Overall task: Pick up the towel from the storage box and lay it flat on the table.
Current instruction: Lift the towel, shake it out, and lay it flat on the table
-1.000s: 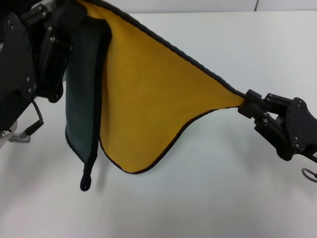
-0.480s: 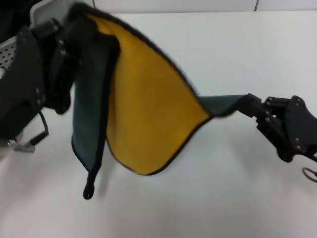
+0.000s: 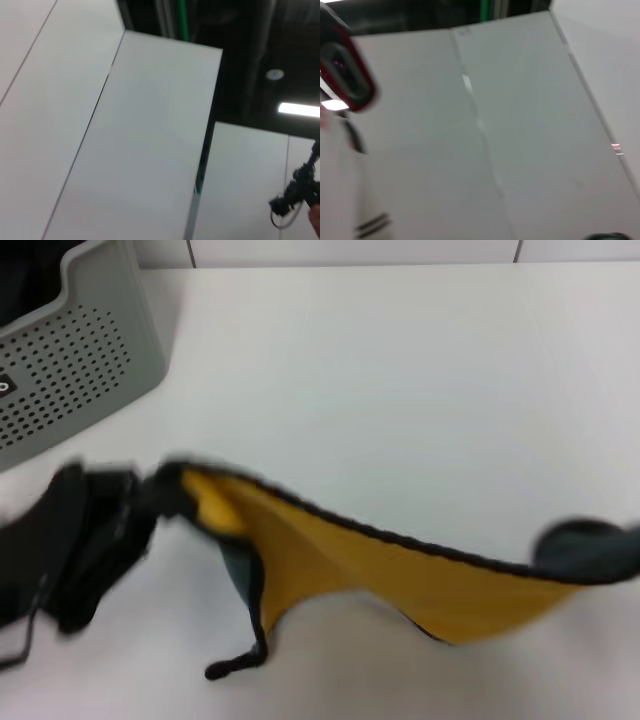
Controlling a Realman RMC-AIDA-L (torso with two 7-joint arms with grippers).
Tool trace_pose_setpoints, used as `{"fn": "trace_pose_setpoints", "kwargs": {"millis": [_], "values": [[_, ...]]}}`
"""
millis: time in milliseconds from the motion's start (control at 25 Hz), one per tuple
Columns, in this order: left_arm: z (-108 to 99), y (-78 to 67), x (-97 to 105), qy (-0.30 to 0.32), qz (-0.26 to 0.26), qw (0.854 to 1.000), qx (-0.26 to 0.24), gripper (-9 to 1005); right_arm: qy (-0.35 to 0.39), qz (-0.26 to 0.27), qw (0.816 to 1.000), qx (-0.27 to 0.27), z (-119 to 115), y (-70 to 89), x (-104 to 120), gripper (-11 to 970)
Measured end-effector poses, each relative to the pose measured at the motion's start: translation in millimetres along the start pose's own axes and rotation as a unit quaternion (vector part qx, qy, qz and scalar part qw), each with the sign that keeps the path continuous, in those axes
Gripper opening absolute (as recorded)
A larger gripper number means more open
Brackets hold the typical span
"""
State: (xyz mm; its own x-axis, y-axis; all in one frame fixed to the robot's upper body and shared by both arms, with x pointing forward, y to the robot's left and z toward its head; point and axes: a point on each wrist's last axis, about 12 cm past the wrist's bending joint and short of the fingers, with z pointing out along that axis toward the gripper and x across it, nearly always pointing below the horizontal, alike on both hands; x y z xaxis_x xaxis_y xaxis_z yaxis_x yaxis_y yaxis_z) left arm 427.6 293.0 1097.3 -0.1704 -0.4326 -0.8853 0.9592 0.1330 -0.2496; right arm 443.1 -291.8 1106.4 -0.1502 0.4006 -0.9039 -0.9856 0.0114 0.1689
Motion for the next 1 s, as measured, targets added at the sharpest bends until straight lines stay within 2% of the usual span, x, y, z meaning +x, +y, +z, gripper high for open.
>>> {"fn": "trace_pose_setpoints", "kwargs": {"millis": [80,200,240,280,360,440,560,600,760,880,1000], "values": [[-8,-12.7,0,0.014,-0.001,1.000,-0.002,57,0.002,0.005,1.000,-0.015,-10,12.0,-4,4],[-17,-29.8,0,0.033,-0.010,0.999,-0.001,58,0.002,0.006,1.000,-0.010,-18,24.7,-3,4],[-19,-35.5,0,0.040,-0.017,0.999,-0.001,59,0.002,0.006,1.000,-0.010,-18,24.7,-3,4],[-21,-39.7,1,0.046,-0.025,0.999,-0.002,59,0.000,0.014,1.000,-0.002,-22,32.2,0,5],[-26,-43.9,5,0.058,-0.043,0.997,-0.008,60,0.000,0.024,1.000,0.008,-24,34.4,4,5],[-30,-40.6,9,0.061,-0.059,0.996,-0.023,61,0.001,0.037,0.999,0.031,-24,32.8,12,5],[-33,-22.3,17,0.060,-0.078,0.993,-0.063,62,0.016,0.050,0.994,0.091,-21,16.9,26,5],[-32,-10.3,22,0.071,-0.082,0.991,-0.082,63,0.026,0.051,0.992,0.110,-19,9.4,31,5],[-10,28.8,38,0.139,-0.074,0.981,-0.114,64,0.059,0.043,0.987,0.145,-3,-15.9,43,6],[9,49.9,46,0.178,-0.068,0.974,-0.125,66,0.076,0.033,0.983,0.166,9,-34.3,48,6],[23,68.4,52,0.207,-0.056,0.966,-0.148,67,0.075,0.024,0.977,0.199,11,-46.8,47,7]]}}
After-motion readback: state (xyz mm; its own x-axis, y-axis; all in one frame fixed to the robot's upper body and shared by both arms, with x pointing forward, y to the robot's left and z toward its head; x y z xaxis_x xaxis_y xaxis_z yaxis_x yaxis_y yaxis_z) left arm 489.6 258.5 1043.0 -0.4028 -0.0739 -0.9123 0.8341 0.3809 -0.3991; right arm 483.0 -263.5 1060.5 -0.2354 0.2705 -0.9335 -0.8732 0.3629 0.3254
